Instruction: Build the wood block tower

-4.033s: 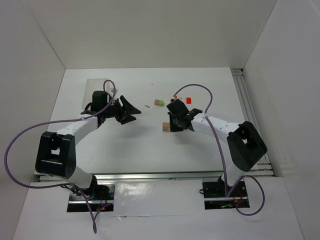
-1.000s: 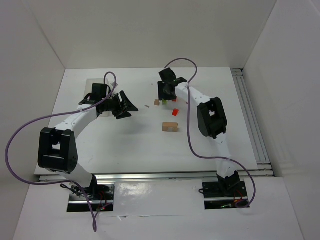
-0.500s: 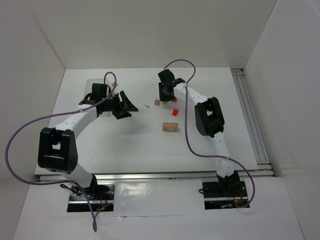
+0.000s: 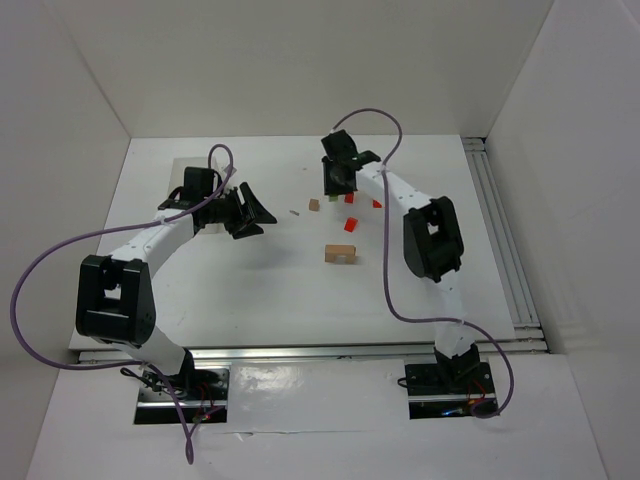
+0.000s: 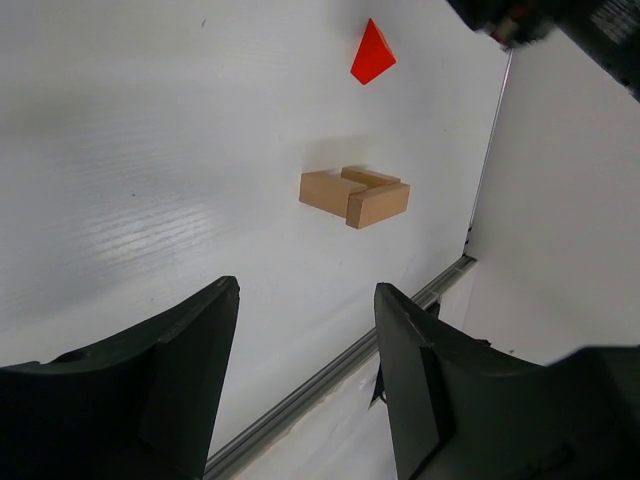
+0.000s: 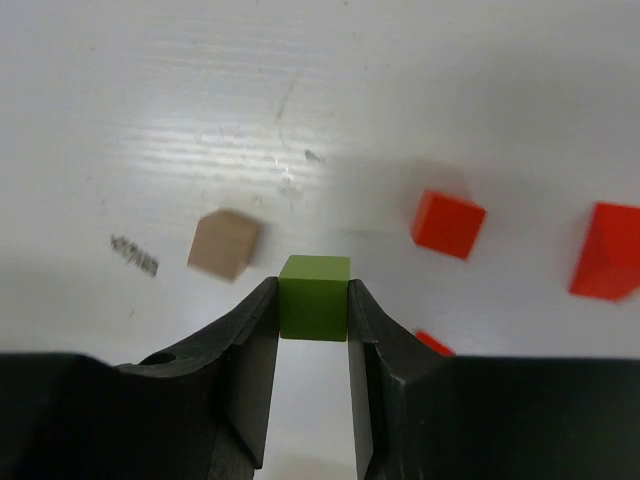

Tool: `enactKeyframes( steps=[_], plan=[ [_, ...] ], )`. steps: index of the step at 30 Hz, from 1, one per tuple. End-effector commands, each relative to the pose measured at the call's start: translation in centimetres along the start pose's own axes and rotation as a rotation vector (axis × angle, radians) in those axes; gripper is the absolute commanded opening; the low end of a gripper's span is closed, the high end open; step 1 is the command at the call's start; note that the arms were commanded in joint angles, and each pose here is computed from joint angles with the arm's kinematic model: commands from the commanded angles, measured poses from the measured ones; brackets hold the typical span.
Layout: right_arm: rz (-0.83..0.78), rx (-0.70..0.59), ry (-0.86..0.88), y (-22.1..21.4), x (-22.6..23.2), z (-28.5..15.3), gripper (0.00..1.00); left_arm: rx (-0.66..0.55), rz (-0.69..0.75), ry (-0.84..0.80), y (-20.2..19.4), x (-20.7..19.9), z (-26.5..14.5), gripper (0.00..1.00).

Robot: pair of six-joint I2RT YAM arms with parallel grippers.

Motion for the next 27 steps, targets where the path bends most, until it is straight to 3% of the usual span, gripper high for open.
enactKeyframes(
  steps=[1,6,7,13,27],
  plan=[
    [0.024,-0.179,0.038,3.9,-0.3,-9.6,0.22,-0.021,0.052,-0.043,0.2,-0.9,-0.9,0.69],
    [0.09,-0.148,0.021,-0.4,-2.4,-14.6,0.22,-0.016,0.056,-0.038,0.0,-0.6,-0.8,0.69],
    [0.086,-0.076,0.013,-3.3,-2.6,-14.0,0.22,-0.016,0.056,-0.038,0.0,-0.6,-0.8,0.69],
    [0.184,0.024,0.027,-9.0,-3.0,-15.0,0.22,-0.006,0.078,-0.038,0.4,-0.9,-0.3,0.69],
    [0.196,0.076,-0.014,-11.0,-3.1,-13.6,0.22,0.041,0.085,-0.034,-0.2,-1.1,1.2,0.69]
  ],
)
Point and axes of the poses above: each gripper's point midway between its finger pads, its own z axis out along the fingers, its own x axis along the line the jaws close on, y = z × x, the point moved 8 cm from there along -z, back along the fingers, and after that the axes turned 3 degrees about -z, right-handed, at the moved point
